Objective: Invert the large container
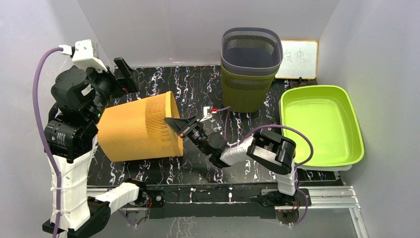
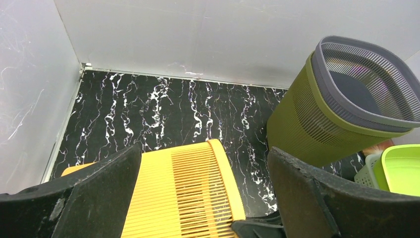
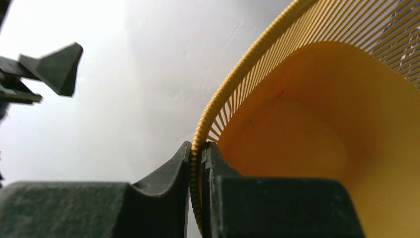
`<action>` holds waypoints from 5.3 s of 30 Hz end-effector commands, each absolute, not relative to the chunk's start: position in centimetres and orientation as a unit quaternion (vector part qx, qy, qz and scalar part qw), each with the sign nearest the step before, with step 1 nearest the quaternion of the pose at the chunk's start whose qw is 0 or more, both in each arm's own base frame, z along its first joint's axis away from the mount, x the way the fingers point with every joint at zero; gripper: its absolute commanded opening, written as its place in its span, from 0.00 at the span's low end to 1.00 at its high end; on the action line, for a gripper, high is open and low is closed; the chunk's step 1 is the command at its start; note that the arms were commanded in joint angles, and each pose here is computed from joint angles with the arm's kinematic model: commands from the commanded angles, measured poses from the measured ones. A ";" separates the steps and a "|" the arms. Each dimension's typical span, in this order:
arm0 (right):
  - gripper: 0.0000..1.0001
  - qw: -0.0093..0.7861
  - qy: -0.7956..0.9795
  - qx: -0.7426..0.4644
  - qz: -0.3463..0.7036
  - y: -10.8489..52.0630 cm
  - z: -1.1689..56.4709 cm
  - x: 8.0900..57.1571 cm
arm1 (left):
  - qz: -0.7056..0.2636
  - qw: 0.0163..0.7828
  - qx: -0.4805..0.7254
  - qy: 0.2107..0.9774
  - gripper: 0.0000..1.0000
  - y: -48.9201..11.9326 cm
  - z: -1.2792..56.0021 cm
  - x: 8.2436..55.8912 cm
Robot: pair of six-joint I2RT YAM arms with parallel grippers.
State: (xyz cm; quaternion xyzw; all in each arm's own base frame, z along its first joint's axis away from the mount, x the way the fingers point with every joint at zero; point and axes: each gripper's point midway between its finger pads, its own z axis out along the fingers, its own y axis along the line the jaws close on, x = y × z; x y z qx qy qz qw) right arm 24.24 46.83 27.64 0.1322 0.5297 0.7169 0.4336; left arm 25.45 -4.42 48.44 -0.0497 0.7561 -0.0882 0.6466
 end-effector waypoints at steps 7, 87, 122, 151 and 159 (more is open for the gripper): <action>0.00 0.373 0.419 0.304 0.770 33.6 26.1 29.2 | -0.079 0.645 -0.036 0.759 0.98 -4.4 47.8 25.4; 0.26 0.352 0.655 0.263 0.615 32.1 10.3 33.8 | -0.073 0.611 -0.033 0.787 0.98 -4.8 43.4 26.2; 0.42 0.463 0.831 -0.075 0.298 37.0 14.4 17.3 | -0.063 0.584 -0.030 0.809 0.98 -5.0 39.0 27.1; 0.98 0.568 0.794 0.045 0.211 46.6 14.9 23.8 | -0.060 0.601 -0.030 0.796 0.98 -4.1 38.9 24.8; 0.98 0.607 0.766 0.105 0.184 45.6 16.4 35.3 | -0.077 0.604 -0.023 0.793 0.98 -4.5 38.5 24.1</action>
